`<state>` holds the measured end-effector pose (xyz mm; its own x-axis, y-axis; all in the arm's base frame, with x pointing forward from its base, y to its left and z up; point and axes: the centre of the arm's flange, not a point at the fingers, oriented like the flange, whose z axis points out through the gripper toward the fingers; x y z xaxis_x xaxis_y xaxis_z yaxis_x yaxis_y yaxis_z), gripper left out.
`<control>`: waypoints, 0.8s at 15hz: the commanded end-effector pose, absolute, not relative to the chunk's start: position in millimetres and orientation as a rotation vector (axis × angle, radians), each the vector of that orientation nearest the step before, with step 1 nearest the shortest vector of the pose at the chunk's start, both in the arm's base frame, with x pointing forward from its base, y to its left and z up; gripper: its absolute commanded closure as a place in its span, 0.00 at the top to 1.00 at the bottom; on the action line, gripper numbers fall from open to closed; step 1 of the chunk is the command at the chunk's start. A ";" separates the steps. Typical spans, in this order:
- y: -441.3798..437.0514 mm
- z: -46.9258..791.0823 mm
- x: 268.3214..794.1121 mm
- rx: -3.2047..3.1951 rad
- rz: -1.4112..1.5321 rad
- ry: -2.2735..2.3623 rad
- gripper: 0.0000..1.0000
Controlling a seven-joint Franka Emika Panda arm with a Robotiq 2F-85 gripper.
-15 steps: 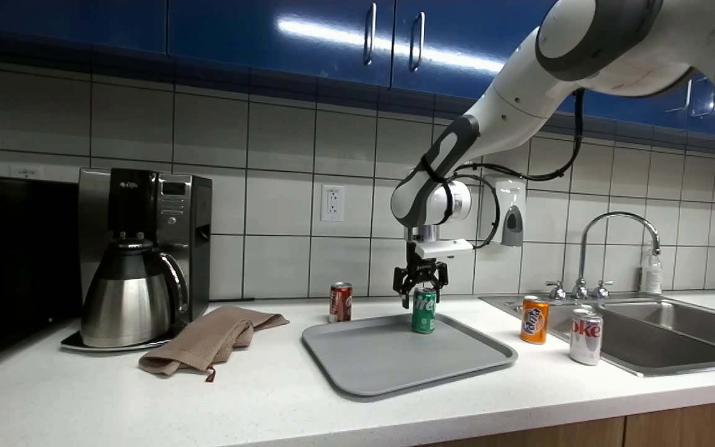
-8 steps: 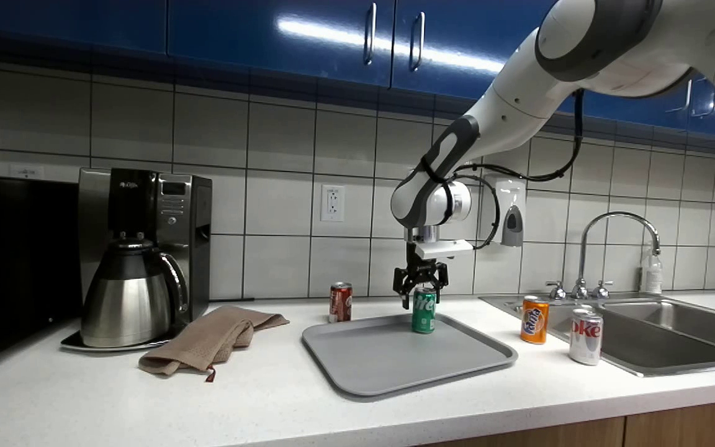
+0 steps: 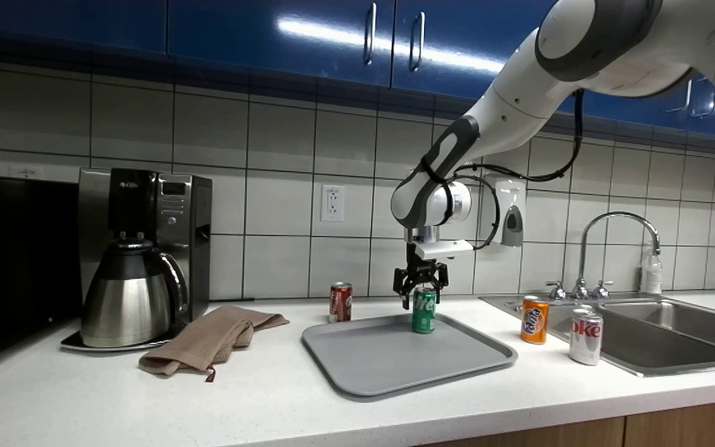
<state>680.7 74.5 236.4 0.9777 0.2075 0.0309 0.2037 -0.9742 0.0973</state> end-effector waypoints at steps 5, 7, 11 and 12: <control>72.1 240.1 673.0 3.031 0.062 0.323 1.00; 72.4 240.0 673.1 3.031 0.063 0.324 0.75; 72.6 240.4 673.4 3.030 0.067 0.326 0.51; 73.0 240.6 673.5 3.030 0.067 0.326 0.42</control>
